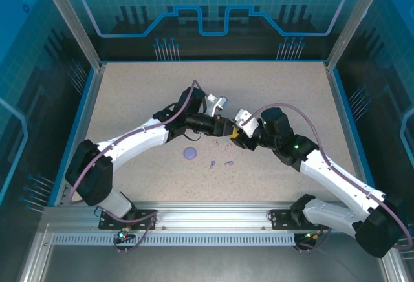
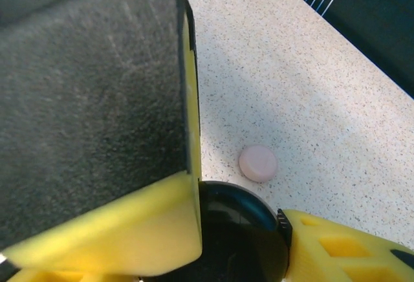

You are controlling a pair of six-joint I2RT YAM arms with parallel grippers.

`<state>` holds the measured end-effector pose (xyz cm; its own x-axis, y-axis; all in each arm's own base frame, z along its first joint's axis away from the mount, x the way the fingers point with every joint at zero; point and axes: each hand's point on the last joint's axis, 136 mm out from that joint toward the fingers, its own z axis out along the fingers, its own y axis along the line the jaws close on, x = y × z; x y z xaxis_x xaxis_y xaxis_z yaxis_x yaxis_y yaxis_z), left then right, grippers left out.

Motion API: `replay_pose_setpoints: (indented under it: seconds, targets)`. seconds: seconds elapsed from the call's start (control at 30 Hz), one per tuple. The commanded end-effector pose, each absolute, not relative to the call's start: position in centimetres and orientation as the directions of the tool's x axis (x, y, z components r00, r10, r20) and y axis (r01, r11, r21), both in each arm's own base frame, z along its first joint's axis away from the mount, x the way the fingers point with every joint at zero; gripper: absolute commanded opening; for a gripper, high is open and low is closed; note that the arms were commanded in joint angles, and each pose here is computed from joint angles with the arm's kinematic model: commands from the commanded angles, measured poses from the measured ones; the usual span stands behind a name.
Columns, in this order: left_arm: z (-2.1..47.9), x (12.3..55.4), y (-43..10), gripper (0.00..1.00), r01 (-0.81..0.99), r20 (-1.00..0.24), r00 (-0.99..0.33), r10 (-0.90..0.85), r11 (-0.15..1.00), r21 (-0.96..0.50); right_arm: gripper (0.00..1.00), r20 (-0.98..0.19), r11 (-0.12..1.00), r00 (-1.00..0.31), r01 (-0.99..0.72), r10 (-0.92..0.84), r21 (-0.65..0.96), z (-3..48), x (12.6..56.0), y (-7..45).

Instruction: Insert the wireless bluetooth earbuds into the charging case

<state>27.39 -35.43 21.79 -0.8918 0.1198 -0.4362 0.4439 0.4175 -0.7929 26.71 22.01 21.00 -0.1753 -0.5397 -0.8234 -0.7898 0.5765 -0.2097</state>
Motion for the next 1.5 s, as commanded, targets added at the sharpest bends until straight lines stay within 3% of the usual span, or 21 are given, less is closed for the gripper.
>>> replay_pose_setpoints:
  seconds: [0.0,0.17,0.4,0.47,0.8,1.17,1.47]
  targets:
    - [24.1,25.6,-36.5,0.28,0.536,-0.504,-0.844,0.183,0.332,-0.776,0.53,-0.873,0.541,-0.099,-0.816,-0.478,-0.203,24.3,26.9,24.0]
    - [24.8,25.8,-35.7,0.25,0.580,-0.565,-0.810,0.156,0.352,-0.734,0.64,-0.862,0.524,-0.150,-0.838,-0.484,-0.149,23.6,26.4,23.4]
    - [25.1,26.5,-34.6,0.25,0.611,-0.628,-0.771,0.112,0.412,-0.676,0.95,-0.880,0.521,-0.186,-0.850,-0.437,-0.079,24.3,25.5,22.2]
    - [25.0,26.7,-34.2,0.25,0.615,-0.641,-0.760,0.107,0.434,-0.658,1.00,-0.887,0.508,-0.192,-0.859,-0.420,-0.054,24.5,25.0,22.0]
    - [24.9,27.4,-32.3,0.25,0.642,-0.721,-0.690,0.067,0.516,-0.567,1.00,-0.906,0.419,-0.231,-0.906,-0.355,0.067,25.1,22.9,21.4]
    - [27.7,25.3,-30.4,0.25,0.782,-0.877,-0.481,-0.007,0.448,-0.433,0.89,-0.930,0.223,-0.198,-0.966,-0.310,0.131,27.3,21.5,22.5]
    - [28.6,24.0,-30.0,0.23,0.841,-0.921,-0.390,-0.010,0.403,-0.360,0.80,-0.921,0.080,-0.205,-0.979,-0.330,0.189,27.8,21.8,24.8]
